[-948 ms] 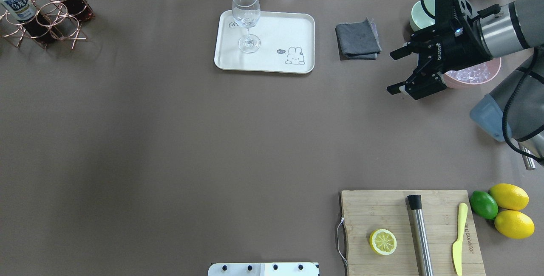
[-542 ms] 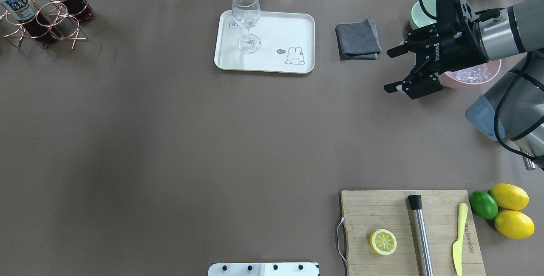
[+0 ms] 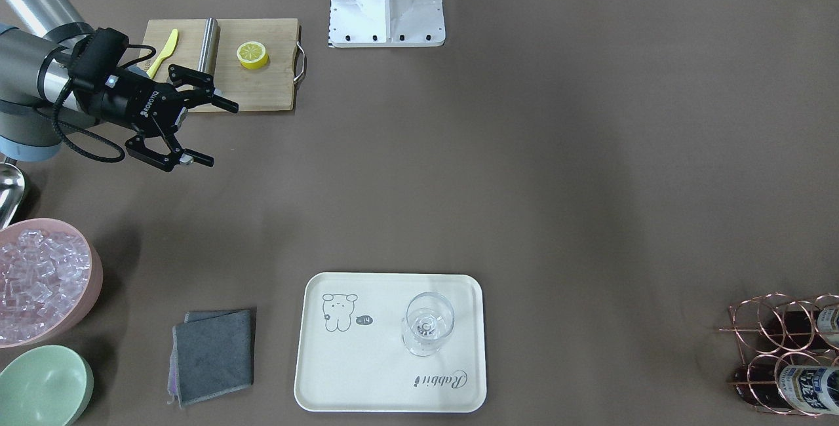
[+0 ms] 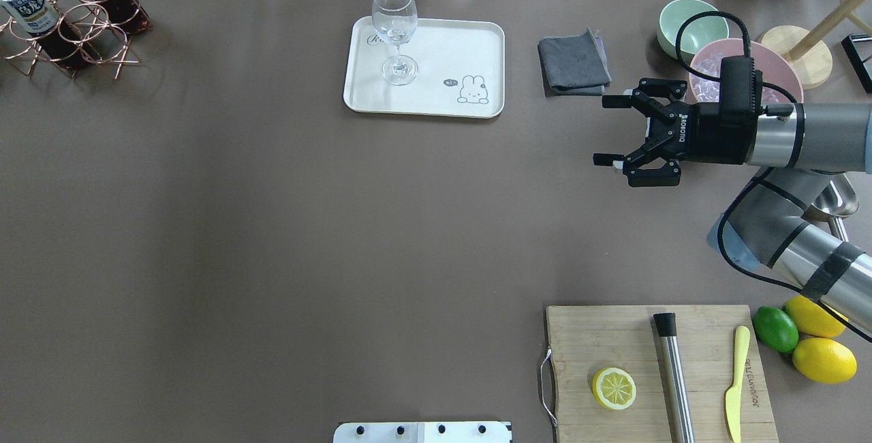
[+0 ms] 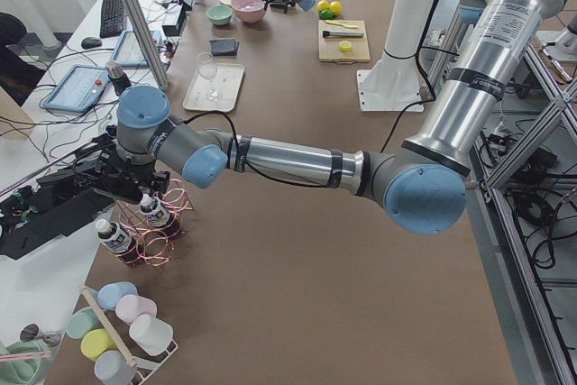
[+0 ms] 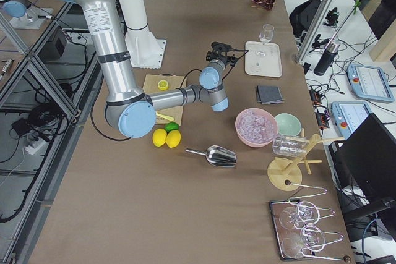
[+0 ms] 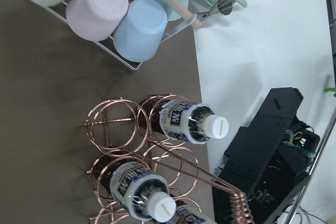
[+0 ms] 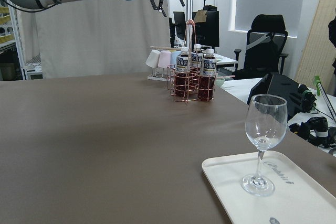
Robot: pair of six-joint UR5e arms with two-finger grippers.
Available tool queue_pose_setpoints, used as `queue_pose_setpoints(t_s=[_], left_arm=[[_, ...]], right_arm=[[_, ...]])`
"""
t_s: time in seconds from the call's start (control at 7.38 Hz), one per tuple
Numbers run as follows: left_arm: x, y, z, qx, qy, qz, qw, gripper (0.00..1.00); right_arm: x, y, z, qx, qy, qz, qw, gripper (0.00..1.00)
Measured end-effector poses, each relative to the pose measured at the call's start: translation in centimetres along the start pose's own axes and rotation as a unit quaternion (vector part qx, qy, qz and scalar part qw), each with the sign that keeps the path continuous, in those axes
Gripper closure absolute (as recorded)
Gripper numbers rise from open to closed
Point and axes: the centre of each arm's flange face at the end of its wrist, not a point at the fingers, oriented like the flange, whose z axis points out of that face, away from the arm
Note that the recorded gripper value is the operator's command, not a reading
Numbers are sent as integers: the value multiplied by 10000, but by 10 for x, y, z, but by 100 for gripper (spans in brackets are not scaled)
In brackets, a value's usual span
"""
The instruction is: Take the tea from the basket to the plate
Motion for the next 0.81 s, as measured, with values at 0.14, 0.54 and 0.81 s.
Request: queue_pose_setpoints(t_s=[0.14,0.54,0.81], left_arm=[[5,10,10,194,101,-218,9995,3],[10,25,49,478,168,-430,9978,3],[11,35,70,583,181,-370,9975,10]], right_arm=[[-3,-5,8,134,-35,-22,9999,0],[-8,-39,49,427,-221,67,9988,0],[-14,-49,68,474,-341,87,9983,0]])
